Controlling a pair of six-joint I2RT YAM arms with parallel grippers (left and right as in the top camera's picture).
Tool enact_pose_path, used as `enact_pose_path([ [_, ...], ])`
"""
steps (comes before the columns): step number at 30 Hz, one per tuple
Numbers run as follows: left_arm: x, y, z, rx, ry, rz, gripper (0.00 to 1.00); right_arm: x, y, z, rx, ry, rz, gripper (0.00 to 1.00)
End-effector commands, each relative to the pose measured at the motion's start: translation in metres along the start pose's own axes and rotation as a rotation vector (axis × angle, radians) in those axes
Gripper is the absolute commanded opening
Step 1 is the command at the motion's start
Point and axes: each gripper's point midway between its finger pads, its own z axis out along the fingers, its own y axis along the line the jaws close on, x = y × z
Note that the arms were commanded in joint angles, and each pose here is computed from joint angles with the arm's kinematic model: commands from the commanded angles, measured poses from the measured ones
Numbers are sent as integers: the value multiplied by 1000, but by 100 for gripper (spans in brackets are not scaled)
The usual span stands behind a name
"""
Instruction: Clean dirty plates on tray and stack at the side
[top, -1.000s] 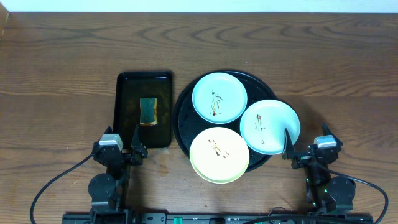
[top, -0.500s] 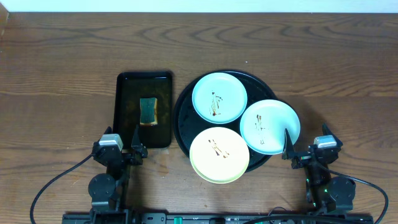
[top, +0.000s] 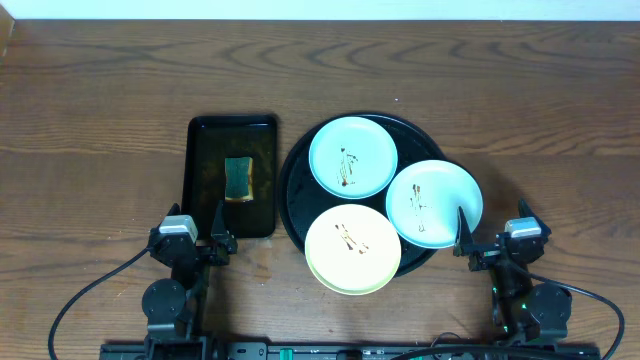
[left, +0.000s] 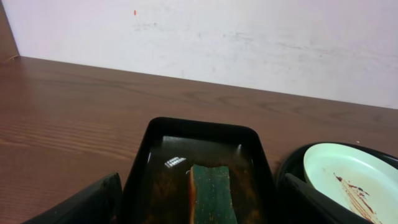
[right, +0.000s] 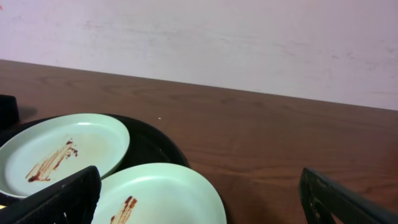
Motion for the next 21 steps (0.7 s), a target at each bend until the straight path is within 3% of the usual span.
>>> enact_pose_path([
  [1, 15, -1, 1, 12, 46, 7, 80, 1, 1, 0, -2, 3, -15, 99],
  [21, 12, -1, 1, 15, 34, -15, 80, 1, 4, 0, -18, 2, 2, 99],
])
